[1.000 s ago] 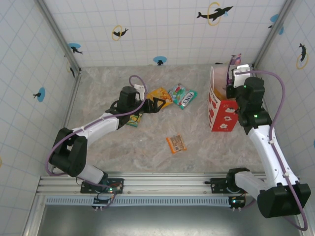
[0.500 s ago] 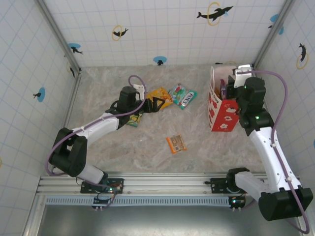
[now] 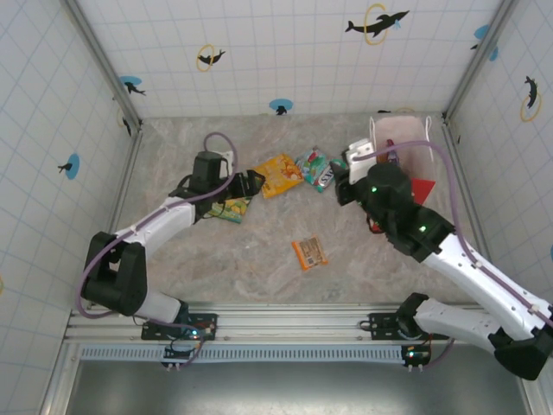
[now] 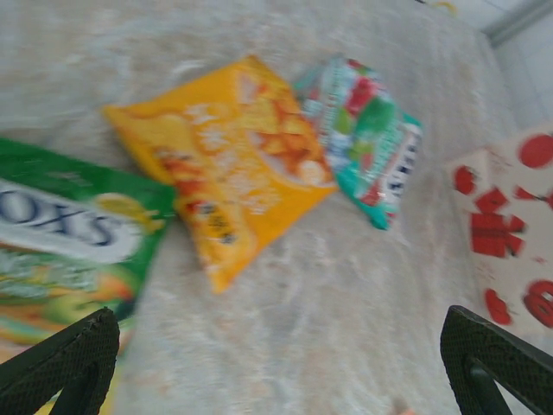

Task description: Place the snacks into the paper bag

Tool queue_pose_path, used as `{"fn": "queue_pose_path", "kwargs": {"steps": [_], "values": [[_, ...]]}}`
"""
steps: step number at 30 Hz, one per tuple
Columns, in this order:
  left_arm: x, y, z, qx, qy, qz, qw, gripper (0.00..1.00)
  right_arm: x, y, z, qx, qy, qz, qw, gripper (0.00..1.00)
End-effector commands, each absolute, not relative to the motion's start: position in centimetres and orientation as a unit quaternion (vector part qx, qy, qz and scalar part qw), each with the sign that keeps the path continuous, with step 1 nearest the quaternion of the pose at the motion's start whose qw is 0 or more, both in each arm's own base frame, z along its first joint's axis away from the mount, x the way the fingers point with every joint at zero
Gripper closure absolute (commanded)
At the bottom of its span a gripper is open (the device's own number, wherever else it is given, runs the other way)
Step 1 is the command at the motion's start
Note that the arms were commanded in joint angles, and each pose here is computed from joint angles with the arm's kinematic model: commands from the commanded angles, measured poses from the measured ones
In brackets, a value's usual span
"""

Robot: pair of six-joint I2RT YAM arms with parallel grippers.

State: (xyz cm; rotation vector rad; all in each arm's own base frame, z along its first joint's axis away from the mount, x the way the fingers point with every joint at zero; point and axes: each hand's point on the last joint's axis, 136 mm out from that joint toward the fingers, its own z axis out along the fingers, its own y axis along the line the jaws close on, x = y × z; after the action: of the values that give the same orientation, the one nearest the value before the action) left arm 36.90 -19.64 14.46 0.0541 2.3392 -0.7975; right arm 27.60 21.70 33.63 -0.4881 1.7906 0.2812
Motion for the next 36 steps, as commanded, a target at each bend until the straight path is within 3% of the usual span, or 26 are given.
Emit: {"fn": "queue_pose_path", "kwargs": {"steps": [1,12,20,36], "values": [[36.1,-16.6,11.8,0.002,0.920,-0.261,0.293,0.02,26.9,23.7,30.8,-0.192,0.786,0.120,0.575,0.62],[37.5,-11.0,7.6,-0.052,0.945,-0.184,0.266,0.02,23.2,31.0,22.4,-0.177,0.808,0.229,0.513,0.58],[38.4,-8.8,5.1,-0.052,0.964,-0.104,0.239,0.02,22.4,32.4,20.6,-0.158,0.805,0.265,0.507,0.58],[42.3,-9.8,4.7,-0.013,0.968,-0.112,0.226,0.03,22.2,32.2,18.8,-0.163,0.811,0.265,0.495,0.57]]}}
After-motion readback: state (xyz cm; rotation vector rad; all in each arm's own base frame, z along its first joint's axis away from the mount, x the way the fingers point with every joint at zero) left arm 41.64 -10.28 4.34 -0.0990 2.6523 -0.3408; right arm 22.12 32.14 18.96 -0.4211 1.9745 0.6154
